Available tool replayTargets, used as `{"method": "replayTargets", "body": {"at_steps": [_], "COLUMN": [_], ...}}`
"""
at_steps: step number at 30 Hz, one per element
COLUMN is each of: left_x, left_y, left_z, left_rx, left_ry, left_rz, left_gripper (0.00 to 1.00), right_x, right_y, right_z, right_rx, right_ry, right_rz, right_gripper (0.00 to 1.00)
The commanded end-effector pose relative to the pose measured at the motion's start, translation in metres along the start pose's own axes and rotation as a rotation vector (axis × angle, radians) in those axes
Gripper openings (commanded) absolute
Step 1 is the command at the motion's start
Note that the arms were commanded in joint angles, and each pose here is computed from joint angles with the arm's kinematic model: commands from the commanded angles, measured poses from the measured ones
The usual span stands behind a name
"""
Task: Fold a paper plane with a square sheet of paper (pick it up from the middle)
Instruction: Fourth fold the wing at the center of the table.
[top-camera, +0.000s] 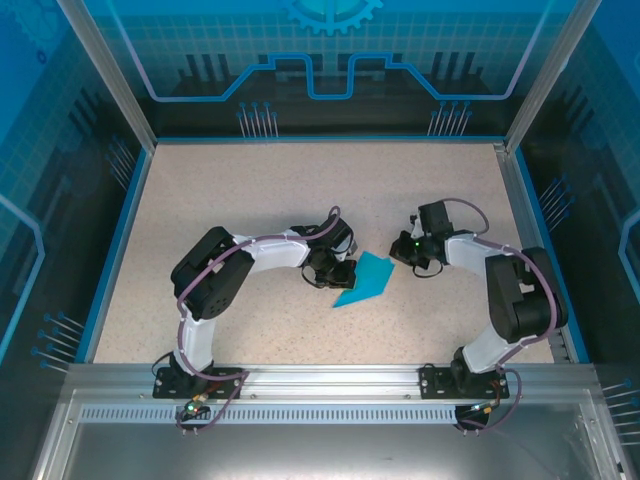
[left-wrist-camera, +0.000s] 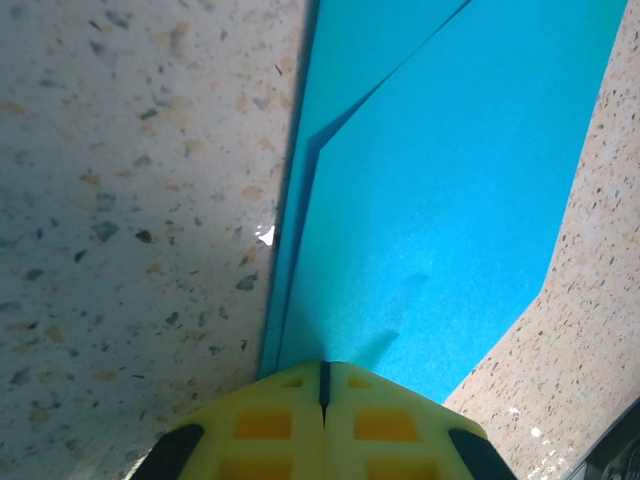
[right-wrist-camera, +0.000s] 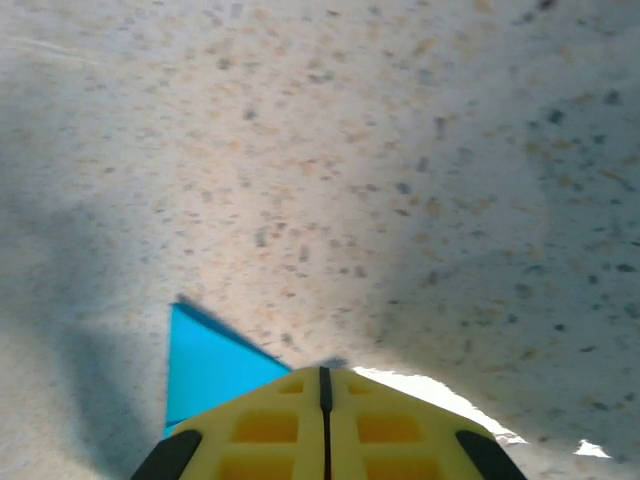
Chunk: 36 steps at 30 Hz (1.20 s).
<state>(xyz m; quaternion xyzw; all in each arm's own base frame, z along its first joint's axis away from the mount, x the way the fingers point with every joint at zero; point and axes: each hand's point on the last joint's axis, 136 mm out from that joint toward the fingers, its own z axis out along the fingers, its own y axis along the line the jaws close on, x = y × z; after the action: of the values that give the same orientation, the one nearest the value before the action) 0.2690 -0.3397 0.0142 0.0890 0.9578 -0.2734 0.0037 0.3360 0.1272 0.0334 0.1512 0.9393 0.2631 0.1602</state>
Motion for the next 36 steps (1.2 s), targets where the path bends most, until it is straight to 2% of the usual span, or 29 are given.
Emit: {"method": "replayTargets", "body": {"at_steps": [1, 5, 9, 20, 31, 36], "left_x": [0.028, 0.028, 0.029, 0.030, 0.032, 0.030], "left_y": [0.033, 0.033, 0.033, 0.035, 0.036, 0.035], "left_z": [0.003, 0.002, 0.003, 0.003, 0.004, 0.004], "left_rx": [-0.124, -0.123, -0.125, -0.128, -0.130, -0.126], "left_ry": [0.102, 0.101, 0.103, 0.107, 0.112, 0.105], "left_rz": [-0.048, -0.049, -0.051, -0.055, -0.058, -0.056], "left_gripper": [0.00, 0.00, 0.00, 0.00, 0.00, 0.00], "right_x": [0.008, 0.031, 0.038, 0.020, -0.005, -0.011], "right_y": [0.026, 0.021, 0.004, -0.025, -0.028, -0.011], "right_z": [-0.005, 0.006, 0.012, 0.016, 0.009, 0.000], "right_rx": [-0.113, -0.103, -0.038, 0.109, 0.178, 0.113], "right_ry": [0.023, 0.108, 0.131, 0.085, 0.005, -0.034], "right_rz": [-0.059, -0.046, -0.025, 0.023, 0.070, 0.030], "right_gripper": [0.07, 0.07, 0.07, 0.06, 0.06, 0.09]}}
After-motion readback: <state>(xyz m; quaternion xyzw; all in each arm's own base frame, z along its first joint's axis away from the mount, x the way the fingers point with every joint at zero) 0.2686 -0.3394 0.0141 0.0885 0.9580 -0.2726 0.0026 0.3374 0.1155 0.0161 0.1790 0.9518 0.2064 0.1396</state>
